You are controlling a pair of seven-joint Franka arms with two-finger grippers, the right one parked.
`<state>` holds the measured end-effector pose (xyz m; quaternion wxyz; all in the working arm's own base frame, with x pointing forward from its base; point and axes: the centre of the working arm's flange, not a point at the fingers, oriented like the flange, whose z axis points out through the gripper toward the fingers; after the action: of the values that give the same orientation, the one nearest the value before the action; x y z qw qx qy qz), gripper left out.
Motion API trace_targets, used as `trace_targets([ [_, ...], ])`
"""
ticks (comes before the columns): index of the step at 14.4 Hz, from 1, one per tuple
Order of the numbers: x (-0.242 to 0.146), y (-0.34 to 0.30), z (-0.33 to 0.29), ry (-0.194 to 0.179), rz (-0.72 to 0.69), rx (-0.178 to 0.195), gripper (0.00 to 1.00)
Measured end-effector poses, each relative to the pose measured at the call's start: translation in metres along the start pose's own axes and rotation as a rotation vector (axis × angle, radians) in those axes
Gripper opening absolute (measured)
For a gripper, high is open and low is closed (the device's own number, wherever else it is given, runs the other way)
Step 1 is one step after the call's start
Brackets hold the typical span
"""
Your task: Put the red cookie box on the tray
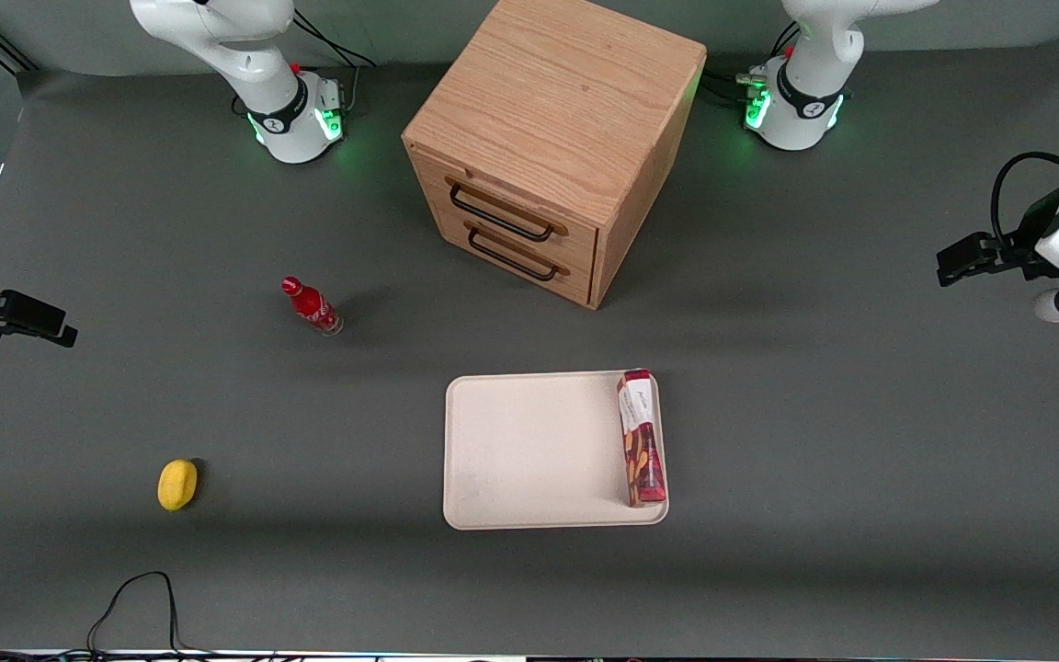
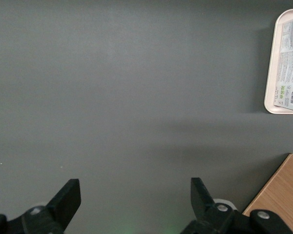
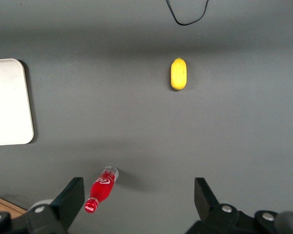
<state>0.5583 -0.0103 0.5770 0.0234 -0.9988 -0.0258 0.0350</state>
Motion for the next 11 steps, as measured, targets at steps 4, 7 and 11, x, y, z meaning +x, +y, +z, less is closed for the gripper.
trace_targets([
  [4, 0.001, -0.008, -0.004, 0.019, -0.015, -0.003, 1.0],
  [7, 0.003, -0.004, -0.012, 0.035, -0.01, -0.012, 1.0],
  [11, 0.001, -0.002, -0.012, 0.011, -0.011, -0.036, 1.0],
])
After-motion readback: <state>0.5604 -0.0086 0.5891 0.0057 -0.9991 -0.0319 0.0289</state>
